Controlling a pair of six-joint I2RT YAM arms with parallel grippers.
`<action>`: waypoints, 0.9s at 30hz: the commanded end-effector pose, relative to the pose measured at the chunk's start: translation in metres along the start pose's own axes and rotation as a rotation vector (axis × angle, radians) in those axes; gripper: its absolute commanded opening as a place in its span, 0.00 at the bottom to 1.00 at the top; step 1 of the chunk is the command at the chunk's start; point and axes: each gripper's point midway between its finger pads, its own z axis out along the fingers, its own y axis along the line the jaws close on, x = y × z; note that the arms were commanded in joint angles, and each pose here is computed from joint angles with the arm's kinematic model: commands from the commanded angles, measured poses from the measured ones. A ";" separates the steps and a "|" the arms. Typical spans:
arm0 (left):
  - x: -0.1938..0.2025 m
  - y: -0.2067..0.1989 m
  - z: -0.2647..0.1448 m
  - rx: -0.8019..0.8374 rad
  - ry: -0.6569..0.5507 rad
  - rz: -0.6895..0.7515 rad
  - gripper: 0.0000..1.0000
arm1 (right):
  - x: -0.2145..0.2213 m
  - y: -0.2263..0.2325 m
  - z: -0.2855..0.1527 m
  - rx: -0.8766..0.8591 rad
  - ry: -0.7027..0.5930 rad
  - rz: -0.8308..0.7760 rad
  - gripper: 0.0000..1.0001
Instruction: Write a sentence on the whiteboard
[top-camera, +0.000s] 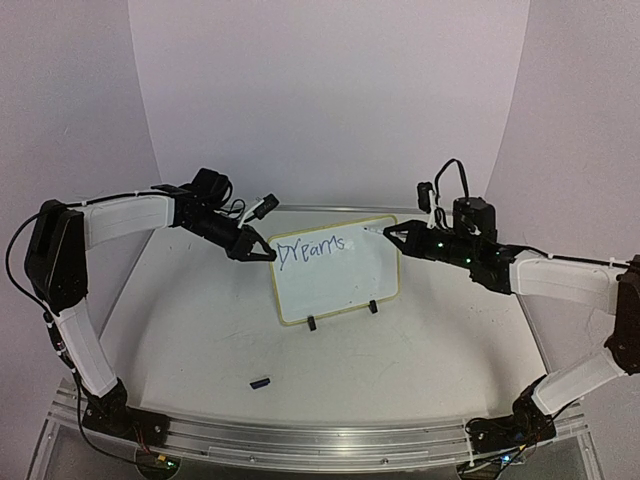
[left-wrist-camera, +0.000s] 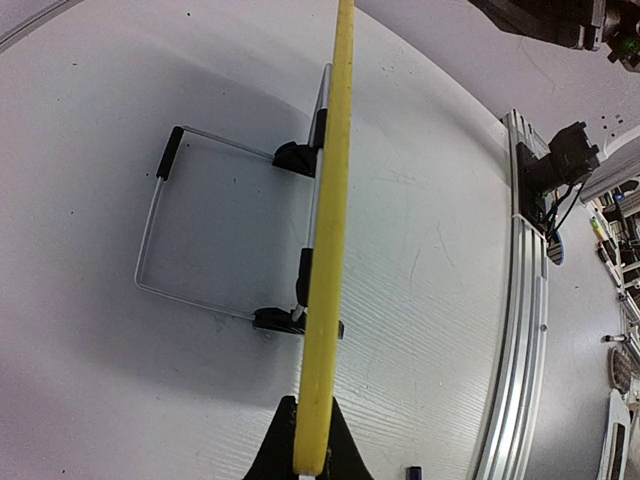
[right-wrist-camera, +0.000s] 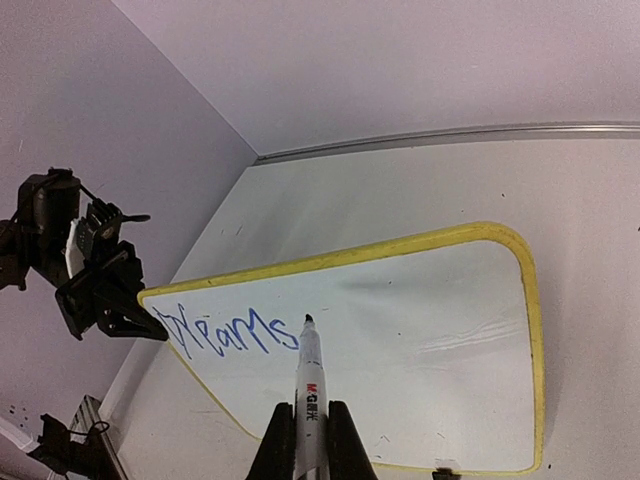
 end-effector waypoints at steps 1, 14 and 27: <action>0.008 -0.001 0.004 -0.020 0.049 -0.005 0.00 | 0.000 0.003 -0.003 -0.034 0.007 -0.034 0.00; 0.008 -0.001 0.004 -0.021 0.051 -0.003 0.00 | -0.005 -0.003 0.010 -0.012 0.006 -0.035 0.00; 0.009 0.000 0.005 -0.021 0.052 -0.006 0.00 | -0.006 -0.008 0.021 0.002 0.013 -0.032 0.00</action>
